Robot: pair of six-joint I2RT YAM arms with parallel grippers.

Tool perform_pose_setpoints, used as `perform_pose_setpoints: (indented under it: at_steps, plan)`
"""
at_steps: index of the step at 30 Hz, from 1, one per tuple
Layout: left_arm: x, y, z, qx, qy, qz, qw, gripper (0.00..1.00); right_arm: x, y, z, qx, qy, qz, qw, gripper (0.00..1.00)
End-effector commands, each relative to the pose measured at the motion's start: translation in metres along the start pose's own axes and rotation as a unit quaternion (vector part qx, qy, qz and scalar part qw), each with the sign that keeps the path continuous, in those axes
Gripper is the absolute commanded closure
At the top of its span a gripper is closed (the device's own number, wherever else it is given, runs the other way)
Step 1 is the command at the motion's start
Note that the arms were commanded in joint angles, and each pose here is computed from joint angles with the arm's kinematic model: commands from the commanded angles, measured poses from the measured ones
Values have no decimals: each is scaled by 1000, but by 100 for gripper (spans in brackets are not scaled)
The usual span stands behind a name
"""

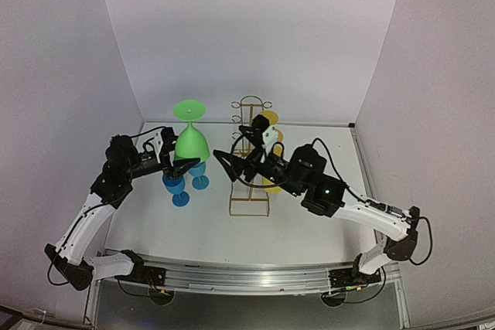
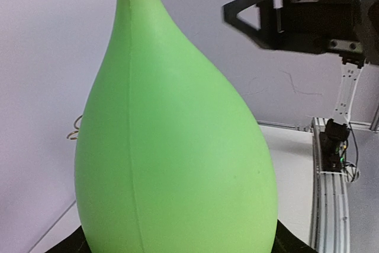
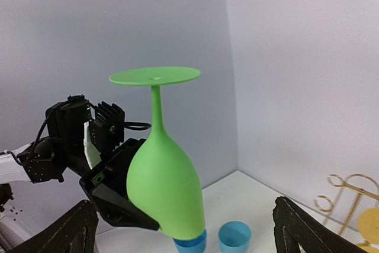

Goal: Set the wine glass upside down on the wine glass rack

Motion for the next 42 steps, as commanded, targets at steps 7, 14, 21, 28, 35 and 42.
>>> perform_pose_setpoints:
  at_steps: [7,14,21,28,35,42]
  plan:
    - [-60,62,41,-120,-3,-24,992,69,134,-124,-68,85,-39,361,928,2]
    - [-98,109,66,-112,-11,-48,992,69,179,-224,-34,92,53,465,879,2]
    - [-105,150,94,-106,-3,-60,992,70,197,-312,29,12,131,503,854,2]
    - [-126,158,111,-138,-23,-30,990,71,194,-340,68,-10,174,501,847,2]
    - [-142,164,123,-127,-34,-11,991,70,205,-345,82,-28,180,504,845,2]
    - [-153,159,132,-114,-28,13,993,70,216,-341,86,-34,175,508,843,2]
Point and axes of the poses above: each gripper's point midway between its finger pads, its own x axis back along the fingers, its own y axis along the line the jaws close on, z = x × y, the point moved 1 cm from there along x, back along the fingers
